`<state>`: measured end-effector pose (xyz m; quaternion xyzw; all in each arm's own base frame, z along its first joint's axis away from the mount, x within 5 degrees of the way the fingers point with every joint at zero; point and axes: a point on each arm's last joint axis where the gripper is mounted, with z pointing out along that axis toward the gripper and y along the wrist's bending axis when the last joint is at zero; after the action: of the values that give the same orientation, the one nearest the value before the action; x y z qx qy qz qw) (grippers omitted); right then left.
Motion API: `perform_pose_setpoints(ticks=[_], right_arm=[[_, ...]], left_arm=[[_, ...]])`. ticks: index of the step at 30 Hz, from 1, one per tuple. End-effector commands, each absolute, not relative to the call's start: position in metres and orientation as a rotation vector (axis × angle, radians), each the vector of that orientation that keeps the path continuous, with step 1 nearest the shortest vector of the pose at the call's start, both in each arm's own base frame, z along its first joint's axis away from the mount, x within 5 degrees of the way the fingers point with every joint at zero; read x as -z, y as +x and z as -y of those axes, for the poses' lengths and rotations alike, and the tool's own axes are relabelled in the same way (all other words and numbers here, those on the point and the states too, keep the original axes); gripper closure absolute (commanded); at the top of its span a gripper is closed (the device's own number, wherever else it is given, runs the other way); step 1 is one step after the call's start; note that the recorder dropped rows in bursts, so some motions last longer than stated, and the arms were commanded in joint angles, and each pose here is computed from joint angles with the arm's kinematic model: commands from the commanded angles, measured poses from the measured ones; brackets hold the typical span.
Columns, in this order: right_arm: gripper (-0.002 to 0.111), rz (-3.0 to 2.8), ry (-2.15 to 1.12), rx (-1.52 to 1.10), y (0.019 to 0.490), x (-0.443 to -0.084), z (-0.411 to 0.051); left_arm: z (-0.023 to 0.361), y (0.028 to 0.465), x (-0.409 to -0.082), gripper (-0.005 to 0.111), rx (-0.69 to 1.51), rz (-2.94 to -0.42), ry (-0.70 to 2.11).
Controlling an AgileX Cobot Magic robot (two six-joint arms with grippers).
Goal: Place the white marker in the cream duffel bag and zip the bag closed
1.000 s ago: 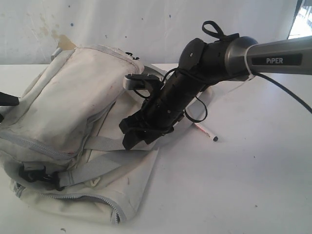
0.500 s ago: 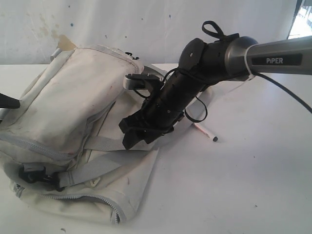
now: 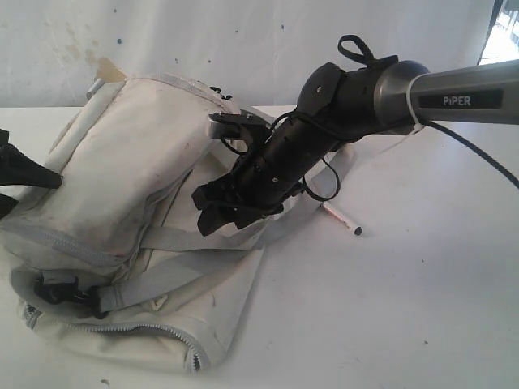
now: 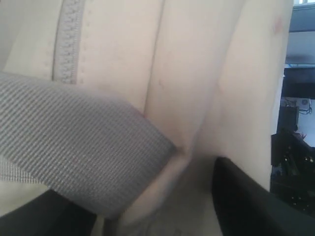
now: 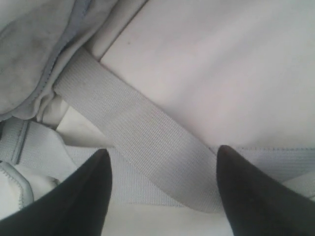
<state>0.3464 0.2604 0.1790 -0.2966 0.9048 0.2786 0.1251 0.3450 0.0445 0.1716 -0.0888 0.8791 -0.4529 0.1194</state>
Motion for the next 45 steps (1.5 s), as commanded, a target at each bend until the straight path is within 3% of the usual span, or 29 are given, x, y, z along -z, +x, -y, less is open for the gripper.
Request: perform_pose_setpoints(ticks=[1, 8, 14, 20, 27, 31, 37, 40, 45], right_arm=[[0.051, -2.573, -0.807, -0.788, 0.352, -0.187, -0.262], [0.051, -2.562, -0.792, -0.779, 0.354, -0.188, -0.262], [0.051, -2.566, -0.796, -0.782, 0.354, -0.188, -0.262], [0.051, -2.573, -0.821, -0.784, 0.352, -0.187, -0.261], [0.051, -2.571, -0.847, -0.797, 0.349, -0.193, -0.261], [0.051, -2.565, -0.847, -0.797, 0.348, -0.196, -0.260], [0.051, -2.586, -0.869, -0.813, 0.345, -0.195, -0.260], [0.051, -2.601, -0.886, -0.819, 0.344, -0.195, -0.259], [0.051, -2.609, -0.897, -0.823, 0.343, -0.195, -0.259]], left_arm=[[-0.033, 0.345, -0.199, 0.043, 1.253, -2.611, -0.181], [-0.002, 0.330, -0.243, 0.043, 1.210, -2.626, -0.034], [0.003, 0.317, -0.248, 0.043, 1.006, -2.839, -0.112], [0.017, 0.322, -0.269, 0.043, 1.007, -2.717, 0.145], [0.003, 0.338, -0.265, 0.043, 0.705, -2.637, 0.155], [0.002, 0.336, -0.263, 0.042, 0.701, -2.683, 0.070], [0.004, 0.323, -0.261, 0.028, 0.785, -2.825, 0.013], [0.002, 0.317, -0.258, 0.032, 0.773, -2.919, -0.037], [0.004, 0.317, -0.259, 0.052, 0.809, -2.902, -0.049]])
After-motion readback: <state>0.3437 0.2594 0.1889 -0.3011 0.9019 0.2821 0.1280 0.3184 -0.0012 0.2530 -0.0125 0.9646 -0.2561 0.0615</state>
